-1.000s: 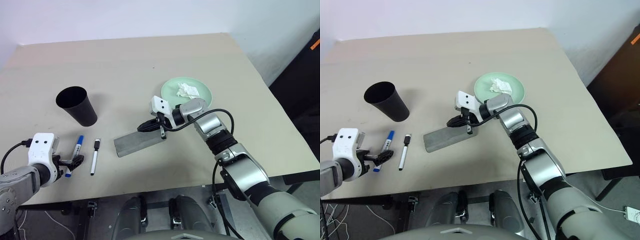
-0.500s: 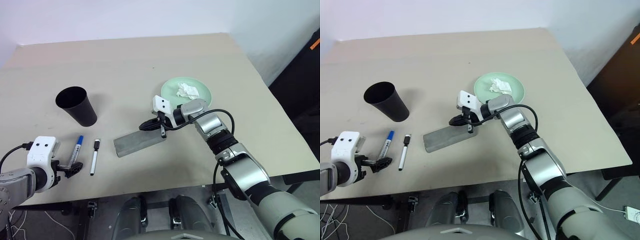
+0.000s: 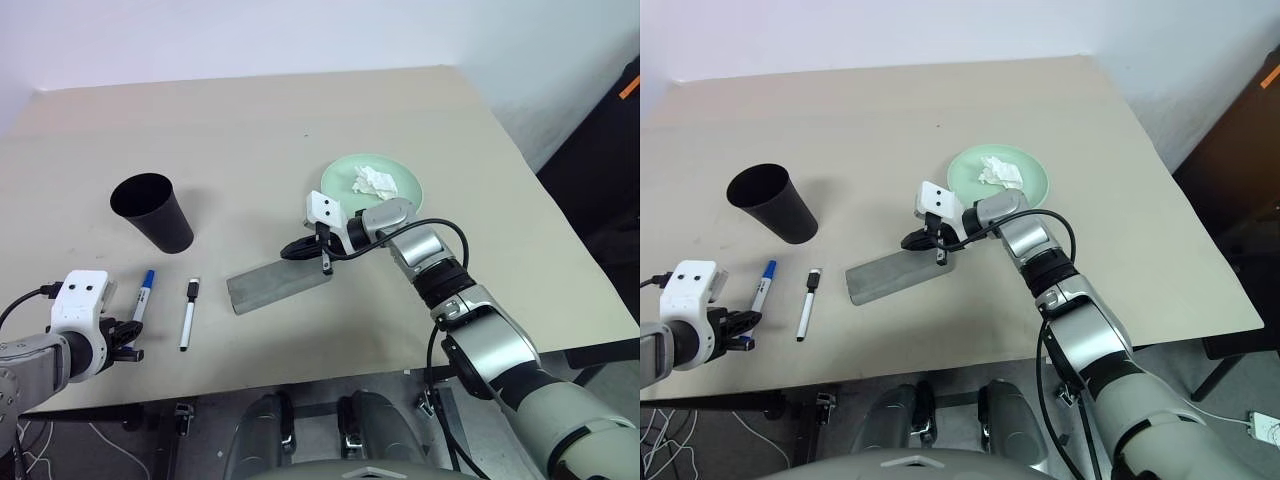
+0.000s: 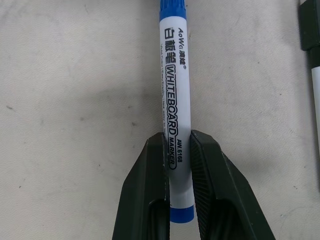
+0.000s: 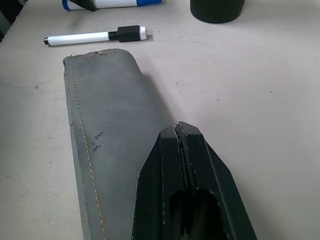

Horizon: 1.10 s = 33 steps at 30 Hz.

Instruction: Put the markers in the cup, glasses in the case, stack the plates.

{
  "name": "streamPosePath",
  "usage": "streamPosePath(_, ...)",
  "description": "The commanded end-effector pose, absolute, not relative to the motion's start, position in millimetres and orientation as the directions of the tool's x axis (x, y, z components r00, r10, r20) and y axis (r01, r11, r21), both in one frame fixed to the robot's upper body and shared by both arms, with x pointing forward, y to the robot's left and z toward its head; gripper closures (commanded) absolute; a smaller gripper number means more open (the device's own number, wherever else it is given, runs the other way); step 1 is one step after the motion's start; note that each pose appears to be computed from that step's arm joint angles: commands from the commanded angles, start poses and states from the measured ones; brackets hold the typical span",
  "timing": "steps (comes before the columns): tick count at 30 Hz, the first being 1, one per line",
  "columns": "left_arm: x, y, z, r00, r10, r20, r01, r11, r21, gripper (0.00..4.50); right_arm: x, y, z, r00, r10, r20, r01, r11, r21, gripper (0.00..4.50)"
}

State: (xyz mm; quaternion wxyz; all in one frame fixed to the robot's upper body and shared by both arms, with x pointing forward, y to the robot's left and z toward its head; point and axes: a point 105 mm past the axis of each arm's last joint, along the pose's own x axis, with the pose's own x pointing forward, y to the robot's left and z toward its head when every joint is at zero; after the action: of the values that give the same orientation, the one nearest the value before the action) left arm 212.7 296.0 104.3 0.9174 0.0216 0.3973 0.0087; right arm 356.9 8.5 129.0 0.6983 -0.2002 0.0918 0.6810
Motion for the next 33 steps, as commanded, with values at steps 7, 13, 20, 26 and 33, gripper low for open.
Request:
streamPosePath(7, 220, 342, 134, 0.707, 0.280, -0.650, -0.209, 0.960, 0.186, 4.22, 358, 11, 149, 0.057, 0.933, -0.355, -0.977, -0.021, -0.212, 4.50)
streamPosePath(13, 225, 377, 161, 0.710, 0.465, -0.528, -0.413, 0.883, 0.222, 4.22, 344, 8, 160, -0.038, 0.950, -0.311, -0.977, -0.101, -0.188, 4.50)
streamPosePath(20, 238, 401, 200, 0.789, 0.574, -0.218, -0.500, 0.807, 0.313, 4.22, 342, 7, 182, -0.043, 0.983, -0.178, -0.986, -0.071, -0.153, 4.50)
streamPosePath(26, 257, 389, 240, 0.898, 0.420, 0.133, -0.440, 0.845, 0.304, 4.22, 344, 4, 210, -0.002, 1.000, 0.002, -0.974, -0.001, -0.225, 4.50)
streamPosePath(33, 271, 346, 251, 0.960, 0.100, 0.263, -0.162, 0.961, 0.224, 4.22, 345, 2, 207, 0.051, 0.999, 0.011, -0.937, 0.052, -0.346, 4.50)
